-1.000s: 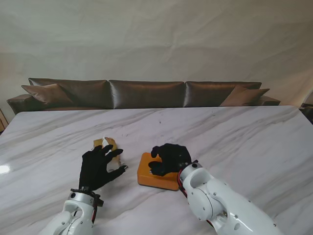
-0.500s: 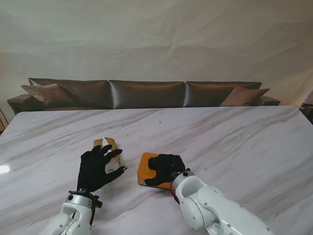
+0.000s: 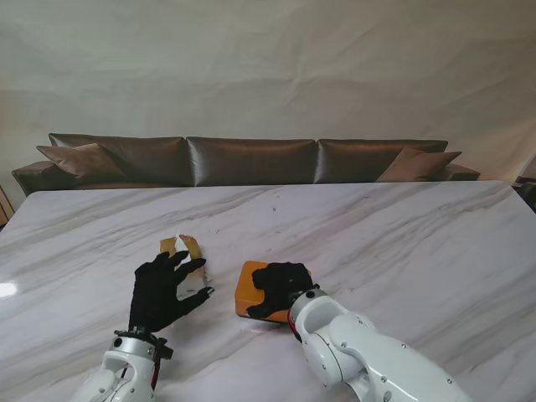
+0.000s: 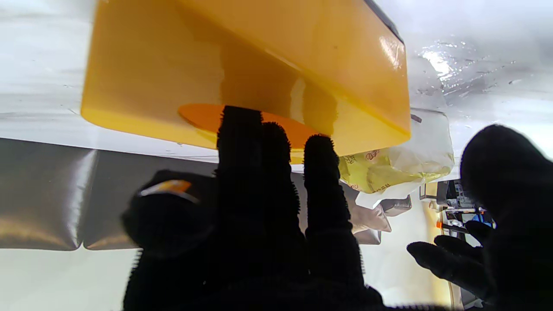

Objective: Refill a tissue box and feed the first sheet

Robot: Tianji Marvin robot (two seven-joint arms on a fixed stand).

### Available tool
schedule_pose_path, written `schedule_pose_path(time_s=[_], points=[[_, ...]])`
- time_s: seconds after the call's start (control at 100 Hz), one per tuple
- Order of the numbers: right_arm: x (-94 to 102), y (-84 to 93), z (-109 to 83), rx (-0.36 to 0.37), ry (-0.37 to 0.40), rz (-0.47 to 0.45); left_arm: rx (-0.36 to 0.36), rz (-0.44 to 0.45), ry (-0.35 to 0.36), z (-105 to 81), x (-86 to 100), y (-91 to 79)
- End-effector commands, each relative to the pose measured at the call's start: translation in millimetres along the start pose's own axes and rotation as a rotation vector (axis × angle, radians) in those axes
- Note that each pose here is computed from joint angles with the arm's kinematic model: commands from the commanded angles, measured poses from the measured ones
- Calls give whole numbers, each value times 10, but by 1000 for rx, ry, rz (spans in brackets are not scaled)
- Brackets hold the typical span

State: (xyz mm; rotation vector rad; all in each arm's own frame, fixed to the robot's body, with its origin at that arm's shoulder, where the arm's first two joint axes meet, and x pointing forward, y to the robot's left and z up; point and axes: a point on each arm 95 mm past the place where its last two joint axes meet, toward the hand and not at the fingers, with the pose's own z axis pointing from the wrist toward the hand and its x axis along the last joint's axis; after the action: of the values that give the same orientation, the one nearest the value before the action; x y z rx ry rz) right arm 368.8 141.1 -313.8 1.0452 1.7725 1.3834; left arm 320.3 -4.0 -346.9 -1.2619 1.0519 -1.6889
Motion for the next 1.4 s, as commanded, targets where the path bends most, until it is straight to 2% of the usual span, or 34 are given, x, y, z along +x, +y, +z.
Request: schedule_pose_path(time_s=[0.0,0.38,0.57,1.05,1.39], points=[[-17,-57,7,30,-9,-20,-13,-6,-9,-9,3,4],[-50,10,-42,10,-33,-46,-19,-5,-14,18,10,16],[-29,-44,-26,44,-21,-83,-16,-7,-12,26,11,34],[109,-154,-9,71,-49,-170,-20,-11,-23,-7,-47,56],[174,-196,-42,96,-88,-179,-11,-19,-26,-43,-61,63]])
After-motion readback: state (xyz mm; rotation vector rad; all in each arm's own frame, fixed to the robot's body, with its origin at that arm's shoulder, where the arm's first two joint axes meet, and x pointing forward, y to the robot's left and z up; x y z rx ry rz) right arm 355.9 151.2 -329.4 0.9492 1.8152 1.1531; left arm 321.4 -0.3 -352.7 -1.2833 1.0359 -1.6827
